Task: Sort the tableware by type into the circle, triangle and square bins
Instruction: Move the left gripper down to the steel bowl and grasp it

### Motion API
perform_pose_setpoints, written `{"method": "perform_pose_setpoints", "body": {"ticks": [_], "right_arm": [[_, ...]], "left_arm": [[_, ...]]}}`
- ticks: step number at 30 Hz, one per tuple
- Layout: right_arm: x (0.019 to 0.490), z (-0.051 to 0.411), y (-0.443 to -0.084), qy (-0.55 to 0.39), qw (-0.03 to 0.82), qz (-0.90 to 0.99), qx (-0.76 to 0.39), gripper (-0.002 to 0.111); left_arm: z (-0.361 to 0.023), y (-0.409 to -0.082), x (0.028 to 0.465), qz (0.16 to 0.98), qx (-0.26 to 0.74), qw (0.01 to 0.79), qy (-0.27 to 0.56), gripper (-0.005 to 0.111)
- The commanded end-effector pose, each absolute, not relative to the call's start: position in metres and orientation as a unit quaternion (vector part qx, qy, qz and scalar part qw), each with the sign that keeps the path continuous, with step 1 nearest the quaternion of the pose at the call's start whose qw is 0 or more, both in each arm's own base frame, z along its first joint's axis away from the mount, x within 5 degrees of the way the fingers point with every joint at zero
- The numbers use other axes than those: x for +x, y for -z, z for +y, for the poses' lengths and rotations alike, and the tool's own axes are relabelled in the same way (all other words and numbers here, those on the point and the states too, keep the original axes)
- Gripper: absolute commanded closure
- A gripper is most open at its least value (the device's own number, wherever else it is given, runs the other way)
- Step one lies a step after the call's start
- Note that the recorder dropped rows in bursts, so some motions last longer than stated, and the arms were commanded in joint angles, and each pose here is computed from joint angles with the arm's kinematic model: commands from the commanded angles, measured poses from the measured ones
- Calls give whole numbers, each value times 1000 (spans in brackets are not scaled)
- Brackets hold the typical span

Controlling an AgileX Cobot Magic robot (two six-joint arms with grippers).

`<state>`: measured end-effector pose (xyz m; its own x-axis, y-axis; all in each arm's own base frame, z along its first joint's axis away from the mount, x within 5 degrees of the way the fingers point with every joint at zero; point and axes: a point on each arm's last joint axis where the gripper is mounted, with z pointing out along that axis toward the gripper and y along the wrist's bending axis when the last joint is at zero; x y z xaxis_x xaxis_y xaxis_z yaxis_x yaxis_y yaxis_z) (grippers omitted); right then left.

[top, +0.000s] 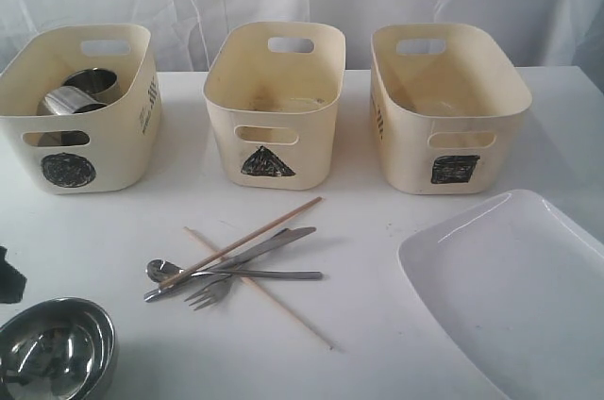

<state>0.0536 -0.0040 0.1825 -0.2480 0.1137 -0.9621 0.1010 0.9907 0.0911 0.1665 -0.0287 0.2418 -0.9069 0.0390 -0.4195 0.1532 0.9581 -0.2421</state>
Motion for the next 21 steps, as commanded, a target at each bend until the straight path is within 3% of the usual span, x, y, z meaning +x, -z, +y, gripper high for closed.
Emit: {"method": "perform_pose_setpoints", "body": {"ticks": [1,17,21], "right_arm": [[53,-4,-182,-6,612,788,68,108],[53,-4,-182,-6,612,788,68,108],[53,-4,-182,-6,612,788,68,108]], "left_arm": [[-31,-224,161,969,78,185,145,39],[-24,-181,171,974,67,188,103,39],[-27,-171,175,978,38,160,126,49]]}}
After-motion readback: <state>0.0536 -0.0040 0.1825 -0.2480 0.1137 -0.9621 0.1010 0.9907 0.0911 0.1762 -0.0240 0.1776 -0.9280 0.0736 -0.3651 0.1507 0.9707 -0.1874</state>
